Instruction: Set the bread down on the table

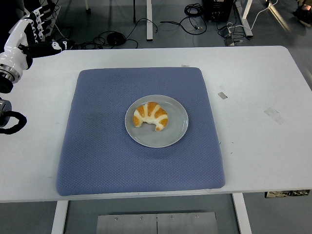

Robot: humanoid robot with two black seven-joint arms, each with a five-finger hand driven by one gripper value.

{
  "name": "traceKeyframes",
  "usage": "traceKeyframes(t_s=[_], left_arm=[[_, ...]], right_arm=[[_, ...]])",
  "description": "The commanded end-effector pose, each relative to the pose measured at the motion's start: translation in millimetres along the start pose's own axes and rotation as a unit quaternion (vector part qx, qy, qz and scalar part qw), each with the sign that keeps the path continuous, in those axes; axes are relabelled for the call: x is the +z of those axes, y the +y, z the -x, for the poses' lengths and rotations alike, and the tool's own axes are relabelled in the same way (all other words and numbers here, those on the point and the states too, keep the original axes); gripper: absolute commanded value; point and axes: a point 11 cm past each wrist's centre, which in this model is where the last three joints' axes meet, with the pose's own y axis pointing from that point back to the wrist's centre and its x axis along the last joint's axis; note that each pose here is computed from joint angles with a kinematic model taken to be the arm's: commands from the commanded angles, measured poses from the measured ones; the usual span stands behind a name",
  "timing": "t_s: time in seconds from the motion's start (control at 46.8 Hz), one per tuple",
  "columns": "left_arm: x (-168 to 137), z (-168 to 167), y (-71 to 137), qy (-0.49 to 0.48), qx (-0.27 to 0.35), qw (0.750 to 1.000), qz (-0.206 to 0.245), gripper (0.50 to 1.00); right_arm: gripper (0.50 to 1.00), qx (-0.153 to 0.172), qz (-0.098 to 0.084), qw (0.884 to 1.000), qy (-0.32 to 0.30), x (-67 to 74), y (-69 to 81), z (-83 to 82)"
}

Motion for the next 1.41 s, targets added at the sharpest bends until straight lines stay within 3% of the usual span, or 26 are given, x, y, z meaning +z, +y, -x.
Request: traceKeyframes(t_s=[0.0,0.47,0.812,1.068,1.261,1.389], left_arm=[[3.2,1.8,-1.7,-0.004,-0.003,1.0,-0.006,0.98],[26.8,43.5,0.1,-0.169,-0.061,0.983,-0.024,0.98],[38.6,87.5,7.7,-0.281,-0.115,0.953,0.02,0.98],[35.5,134.0,13.2,-0.321,-0.191,0.927,0.027,0.977],[31.3,145.1,15.4,-0.329,-0.197,0.923,0.022,0.94],[19.2,152.1,21.6,-0.376,-0.204,0.903,0.034,0.933]], right_arm=[[1.0,0.0,0.0,1.0,0.0,0.0,0.0,0.0],[1.0,0.0,0.0,1.0,0.0,0.0,0.0,0.0],[1.0,0.0,0.0,1.0,0.0,0.0,0.0,0.0],[1.0,0.0,0.0,1.0,0.0,0.0,0.0,0.0],[1.0,0.0,0.0,1.0,0.0,0.0,0.0,0.0],[1.0,0.0,0.0,1.0,-0.001,0.0,0.0,0.0]])
